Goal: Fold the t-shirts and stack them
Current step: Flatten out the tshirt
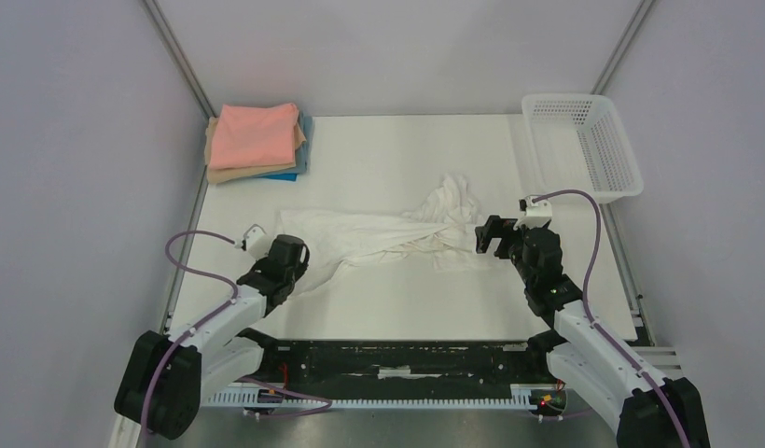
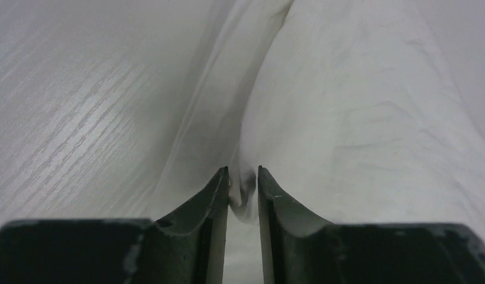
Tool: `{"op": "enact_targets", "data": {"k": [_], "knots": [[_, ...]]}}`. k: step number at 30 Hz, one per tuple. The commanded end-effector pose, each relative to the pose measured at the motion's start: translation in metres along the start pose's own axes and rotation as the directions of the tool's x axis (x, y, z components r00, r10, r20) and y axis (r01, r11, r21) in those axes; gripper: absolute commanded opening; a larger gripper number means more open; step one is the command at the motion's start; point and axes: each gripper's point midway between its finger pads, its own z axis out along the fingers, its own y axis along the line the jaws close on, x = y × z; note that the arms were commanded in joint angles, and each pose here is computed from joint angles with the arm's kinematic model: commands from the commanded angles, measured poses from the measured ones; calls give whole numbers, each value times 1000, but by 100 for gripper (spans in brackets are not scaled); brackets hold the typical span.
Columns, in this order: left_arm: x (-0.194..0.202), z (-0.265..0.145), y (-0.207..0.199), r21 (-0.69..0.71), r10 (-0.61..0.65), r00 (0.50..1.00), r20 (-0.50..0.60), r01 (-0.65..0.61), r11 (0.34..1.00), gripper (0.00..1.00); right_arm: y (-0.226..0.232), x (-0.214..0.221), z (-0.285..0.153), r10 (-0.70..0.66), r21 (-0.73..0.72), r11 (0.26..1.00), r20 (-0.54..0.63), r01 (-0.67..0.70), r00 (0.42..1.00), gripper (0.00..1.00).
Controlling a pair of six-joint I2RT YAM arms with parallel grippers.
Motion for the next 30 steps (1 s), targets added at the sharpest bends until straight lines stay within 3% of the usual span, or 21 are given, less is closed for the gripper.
{"op": "enact_targets", "data": {"k": [1, 4, 5, 12, 23, 30], "knots": [[-13, 3, -12, 23, -57, 997, 49, 56, 998, 20, -2, -7, 1, -11, 15, 1000, 28, 11, 1000, 98], [-17, 0, -16, 33, -51, 997, 51, 49, 998, 3, -2, -7, 2, -21, 16, 1000, 26, 21, 999, 98], [-19, -2, -17, 37, -48, 997, 56, 46, 998, 2, -2, -7, 3, -29, 15, 999, 24, 29, 999, 98], [-44, -24, -39, 153, -15, 994, 108, -2, 988, 2, 5, -19, 8, -52, -13, 999, 46, 52, 998, 98], [-114, -81, -66, 337, -190, 939, 286, 87, 937, 2, 68, -26, 46, -173, -165, 973, -45, 163, 984, 98], [-160, -119, -78, 381, -235, 893, 383, 79, 921, 2, 63, -24, 66, -181, -76, 982, -78, 175, 980, 98]]}}
